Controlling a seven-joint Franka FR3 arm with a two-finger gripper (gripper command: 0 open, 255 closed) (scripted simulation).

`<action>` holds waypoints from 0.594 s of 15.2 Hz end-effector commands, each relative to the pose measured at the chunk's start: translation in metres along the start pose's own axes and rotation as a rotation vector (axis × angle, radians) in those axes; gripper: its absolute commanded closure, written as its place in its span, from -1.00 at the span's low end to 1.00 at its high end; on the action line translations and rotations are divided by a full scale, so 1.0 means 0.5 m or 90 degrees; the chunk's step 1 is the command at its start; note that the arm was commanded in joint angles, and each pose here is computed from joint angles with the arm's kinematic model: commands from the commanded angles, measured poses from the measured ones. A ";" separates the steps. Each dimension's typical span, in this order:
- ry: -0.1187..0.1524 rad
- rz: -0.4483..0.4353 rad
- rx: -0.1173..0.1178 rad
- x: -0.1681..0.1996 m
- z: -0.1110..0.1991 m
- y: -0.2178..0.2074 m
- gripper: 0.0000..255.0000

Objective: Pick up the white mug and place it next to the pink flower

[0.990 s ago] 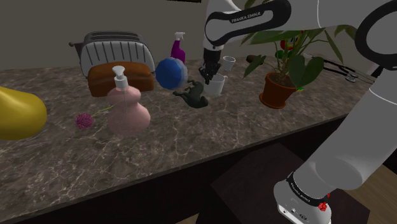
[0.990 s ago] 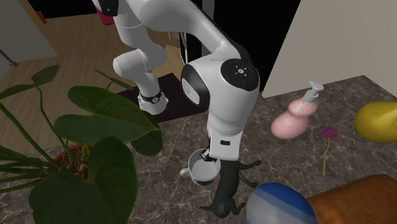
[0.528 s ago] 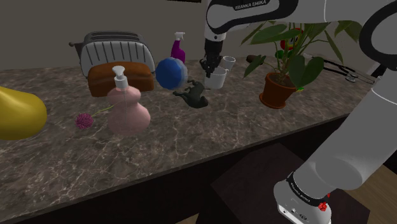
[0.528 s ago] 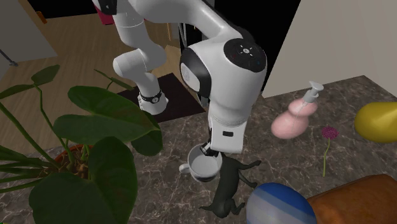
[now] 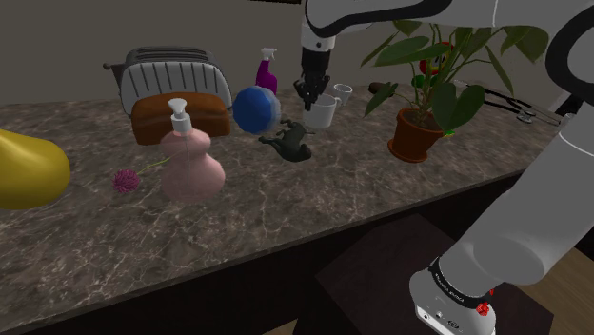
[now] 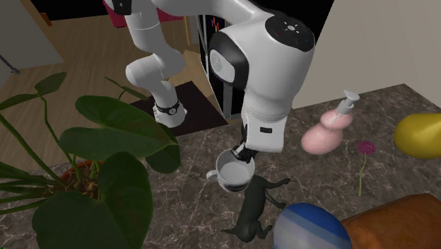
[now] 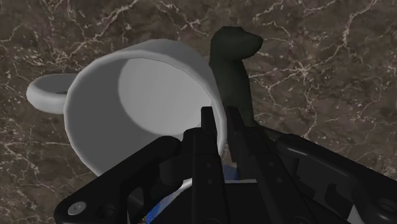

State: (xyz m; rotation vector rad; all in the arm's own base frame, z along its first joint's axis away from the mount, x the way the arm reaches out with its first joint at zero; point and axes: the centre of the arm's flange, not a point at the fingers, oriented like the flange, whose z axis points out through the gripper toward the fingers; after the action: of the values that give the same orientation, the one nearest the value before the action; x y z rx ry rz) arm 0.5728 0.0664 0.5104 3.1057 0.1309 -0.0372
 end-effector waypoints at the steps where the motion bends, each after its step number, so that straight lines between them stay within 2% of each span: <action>1: 0.000 0.001 0.000 -0.003 -0.002 -0.049 1.00; 9: 0.000 0.001 0.000 -0.021 -0.009 -0.259 1.00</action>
State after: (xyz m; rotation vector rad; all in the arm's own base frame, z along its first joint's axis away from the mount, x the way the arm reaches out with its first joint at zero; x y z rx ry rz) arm 0.5541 0.1816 0.5144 3.1056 0.1322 -0.0370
